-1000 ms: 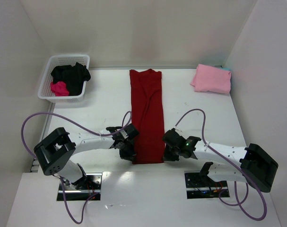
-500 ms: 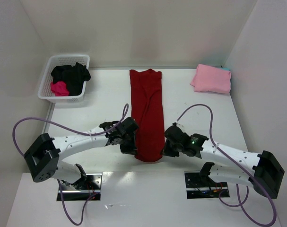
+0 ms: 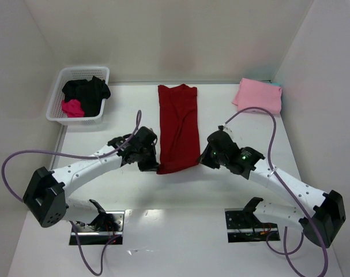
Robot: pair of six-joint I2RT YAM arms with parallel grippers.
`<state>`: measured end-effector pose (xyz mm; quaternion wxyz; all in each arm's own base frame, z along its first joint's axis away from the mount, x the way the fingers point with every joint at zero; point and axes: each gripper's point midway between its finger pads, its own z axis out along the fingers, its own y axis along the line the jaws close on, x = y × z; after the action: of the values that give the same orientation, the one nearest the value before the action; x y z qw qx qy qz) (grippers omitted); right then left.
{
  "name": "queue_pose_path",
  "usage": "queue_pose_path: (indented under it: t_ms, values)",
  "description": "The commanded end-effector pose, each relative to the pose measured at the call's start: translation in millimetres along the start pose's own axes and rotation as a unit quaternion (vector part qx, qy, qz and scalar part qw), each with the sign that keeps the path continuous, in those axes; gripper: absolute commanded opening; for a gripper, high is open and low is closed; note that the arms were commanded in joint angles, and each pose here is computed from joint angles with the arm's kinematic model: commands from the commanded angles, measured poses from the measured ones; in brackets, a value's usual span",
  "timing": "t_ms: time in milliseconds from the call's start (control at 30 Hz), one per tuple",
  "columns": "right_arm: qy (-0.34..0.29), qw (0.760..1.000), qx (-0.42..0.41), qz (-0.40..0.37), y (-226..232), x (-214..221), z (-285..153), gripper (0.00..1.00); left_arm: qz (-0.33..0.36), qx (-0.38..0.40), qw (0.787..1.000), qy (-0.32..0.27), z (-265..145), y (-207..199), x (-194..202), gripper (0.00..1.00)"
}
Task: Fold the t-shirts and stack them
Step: Fold the folded rectangular tshirt in 1/3 of the way
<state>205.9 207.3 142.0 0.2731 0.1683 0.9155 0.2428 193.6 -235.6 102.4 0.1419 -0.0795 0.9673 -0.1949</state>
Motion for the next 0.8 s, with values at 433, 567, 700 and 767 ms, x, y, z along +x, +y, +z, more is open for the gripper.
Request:
queue_pose_path:
  t_ms: [433,567,700,767]
  values:
    - [-0.102,0.994,0.016,-0.020,11.5,-117.3,42.3,0.00,0.055,0.045,0.995,-0.067,16.2,-17.7,-126.5,0.00]
    - [-0.109,0.994,0.004,-0.029,26.3,-129.4,60.1,0.00,0.056,0.042,0.995,-0.066,27.7,-13.5,-145.7,0.00]
    - [-0.102,0.994,0.009,-0.037,31.6,-138.3,80.6,0.00,0.063,0.048,0.995,-0.065,39.0,-11.8,-163.3,0.00]
    - [-0.100,0.994,0.017,-0.038,26.8,-141.4,95.0,0.00,0.057,0.039,0.996,-0.062,47.5,-3.9,-171.7,0.00]
